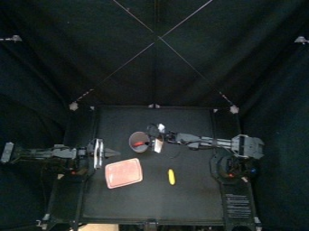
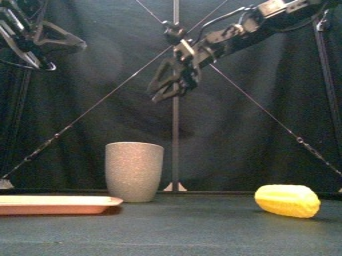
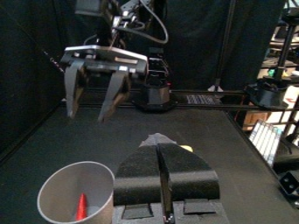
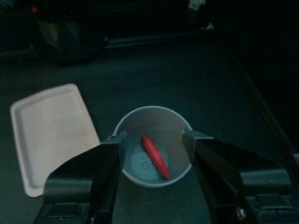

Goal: Pick the red chile then place it in the grey bowl
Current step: Drop red chile in the grey bowl and return to neutral

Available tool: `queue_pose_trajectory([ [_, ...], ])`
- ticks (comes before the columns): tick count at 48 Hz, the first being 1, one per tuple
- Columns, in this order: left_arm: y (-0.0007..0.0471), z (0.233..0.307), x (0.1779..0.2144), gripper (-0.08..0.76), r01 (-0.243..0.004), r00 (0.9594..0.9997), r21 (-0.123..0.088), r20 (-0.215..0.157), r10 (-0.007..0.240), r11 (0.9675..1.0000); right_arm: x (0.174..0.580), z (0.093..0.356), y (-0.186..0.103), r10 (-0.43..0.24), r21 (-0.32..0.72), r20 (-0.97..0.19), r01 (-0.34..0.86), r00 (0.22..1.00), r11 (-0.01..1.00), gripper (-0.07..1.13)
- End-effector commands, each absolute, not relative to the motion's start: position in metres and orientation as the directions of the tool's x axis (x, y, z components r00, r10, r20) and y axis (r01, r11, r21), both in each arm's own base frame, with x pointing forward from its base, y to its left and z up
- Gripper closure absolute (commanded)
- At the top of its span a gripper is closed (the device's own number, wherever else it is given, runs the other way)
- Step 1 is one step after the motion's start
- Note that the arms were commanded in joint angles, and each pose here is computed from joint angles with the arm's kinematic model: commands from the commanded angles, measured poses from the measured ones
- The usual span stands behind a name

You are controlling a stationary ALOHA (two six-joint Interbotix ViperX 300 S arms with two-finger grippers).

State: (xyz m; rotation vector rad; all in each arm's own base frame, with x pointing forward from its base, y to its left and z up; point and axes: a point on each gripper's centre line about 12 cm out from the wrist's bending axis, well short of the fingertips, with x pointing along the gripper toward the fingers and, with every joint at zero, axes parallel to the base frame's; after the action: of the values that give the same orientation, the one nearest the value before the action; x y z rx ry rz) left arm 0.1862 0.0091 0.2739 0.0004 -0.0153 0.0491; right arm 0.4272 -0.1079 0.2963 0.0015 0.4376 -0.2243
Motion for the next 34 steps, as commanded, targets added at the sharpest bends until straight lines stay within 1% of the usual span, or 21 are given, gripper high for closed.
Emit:
queue_pose_trajectory([
  [1,0.0095,0.2792,0.1871,0.701,-0.051,0.9982,0.0,0.031,0.051,0.9987,0.382,0.33,-0.093,-0.22,-0.034,-0.3,0.221,0.928,0.975,0.17],
  [6,0.0098,0.2786,0.187,0.701,-0.052,0.9982,0.0,0.029,0.052,0.9986,0.349,0.334,-0.074,-0.198,-0.023,-0.256,0.199,0.946,0.98,0.17],
  [13,0.0112,0.2779,0.1868,0.701,-0.06,0.9978,0.0,0.028,0.06,0.9982,0.304,0.343,-0.053,-0.173,-0.002,-0.148,0.174,0.974,0.985,0.17],
  [18,0.0115,0.2782,0.1865,0.701,-0.062,0.9977,0.0,0.029,0.062,0.9981,0.272,0.343,-0.042,-0.156,-0.003,-0.079,0.157,0.985,0.988,0.17],
  [25,0.0118,0.2776,0.1864,0.701,-0.063,0.9976,0.0,0.028,0.063,0.998,0.227,0.336,-0.031,-0.14,0.009,-0.013,0.14,0.99,0.99,0.17],
  [34,0.0123,0.2779,0.1862,0.701,-0.066,0.9974,0.0,0.029,0.066,0.9978,0.19,0.326,-0.022,-0.12,0.067,0.048,0.117,0.992,0.991,0.17],
])
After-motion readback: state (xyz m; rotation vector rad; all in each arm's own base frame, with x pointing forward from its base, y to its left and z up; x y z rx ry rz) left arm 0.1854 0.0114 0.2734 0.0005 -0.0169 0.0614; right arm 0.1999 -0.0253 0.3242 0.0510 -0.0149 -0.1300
